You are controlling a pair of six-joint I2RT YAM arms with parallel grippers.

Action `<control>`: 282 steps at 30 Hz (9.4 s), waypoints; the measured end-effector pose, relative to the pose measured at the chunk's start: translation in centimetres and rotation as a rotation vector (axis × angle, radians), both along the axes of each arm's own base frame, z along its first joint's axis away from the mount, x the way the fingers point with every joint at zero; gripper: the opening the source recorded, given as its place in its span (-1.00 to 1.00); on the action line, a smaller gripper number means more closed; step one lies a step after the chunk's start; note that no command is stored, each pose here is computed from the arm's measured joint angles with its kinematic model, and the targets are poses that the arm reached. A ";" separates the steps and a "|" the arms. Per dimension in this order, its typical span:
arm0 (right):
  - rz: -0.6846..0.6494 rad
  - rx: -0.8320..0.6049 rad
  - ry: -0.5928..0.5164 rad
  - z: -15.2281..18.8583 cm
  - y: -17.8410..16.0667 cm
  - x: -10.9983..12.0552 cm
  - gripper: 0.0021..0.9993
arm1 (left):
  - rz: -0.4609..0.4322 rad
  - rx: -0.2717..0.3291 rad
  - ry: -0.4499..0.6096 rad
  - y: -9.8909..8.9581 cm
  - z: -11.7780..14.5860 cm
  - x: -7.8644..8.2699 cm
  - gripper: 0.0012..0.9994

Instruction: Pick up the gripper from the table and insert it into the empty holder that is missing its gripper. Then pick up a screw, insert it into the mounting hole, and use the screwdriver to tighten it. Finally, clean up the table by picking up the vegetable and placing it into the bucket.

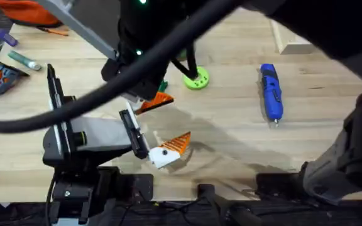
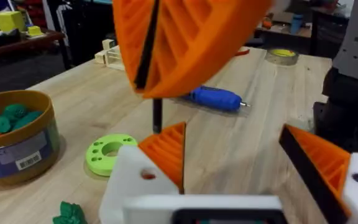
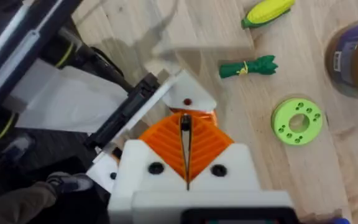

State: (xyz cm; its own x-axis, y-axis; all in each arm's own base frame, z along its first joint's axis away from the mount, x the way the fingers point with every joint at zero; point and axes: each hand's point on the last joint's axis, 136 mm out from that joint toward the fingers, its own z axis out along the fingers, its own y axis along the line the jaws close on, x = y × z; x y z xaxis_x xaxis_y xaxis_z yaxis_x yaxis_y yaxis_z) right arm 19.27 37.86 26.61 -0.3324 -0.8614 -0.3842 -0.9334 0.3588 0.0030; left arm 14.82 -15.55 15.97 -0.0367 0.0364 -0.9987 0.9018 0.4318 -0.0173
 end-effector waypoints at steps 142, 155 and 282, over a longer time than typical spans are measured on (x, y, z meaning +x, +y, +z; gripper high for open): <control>-0.001 -0.055 0.032 -3.8 1.2 0.8 -0.99 | 0.000 -0.003 0.007 0.0 0.0 0.0 0.97; -0.004 -0.065 0.039 -4.1 1.0 0.7 -0.99 | 0.000 -0.003 0.007 0.0 0.0 0.0 0.97; -1.271 -0.233 -0.066 -5.1 -26.8 8.8 0.76 | -0.008 -0.004 0.008 -0.1 0.0 -0.1 0.97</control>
State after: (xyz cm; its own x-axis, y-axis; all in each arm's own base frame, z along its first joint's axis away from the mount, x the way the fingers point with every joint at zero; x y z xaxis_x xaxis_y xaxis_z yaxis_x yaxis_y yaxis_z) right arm 28.09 11.03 21.55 -0.9487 -0.0057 -0.3161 0.0647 0.9752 -0.2118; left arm 14.70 -15.61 15.96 -0.0447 0.0326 -0.9985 0.9049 0.4248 -0.0266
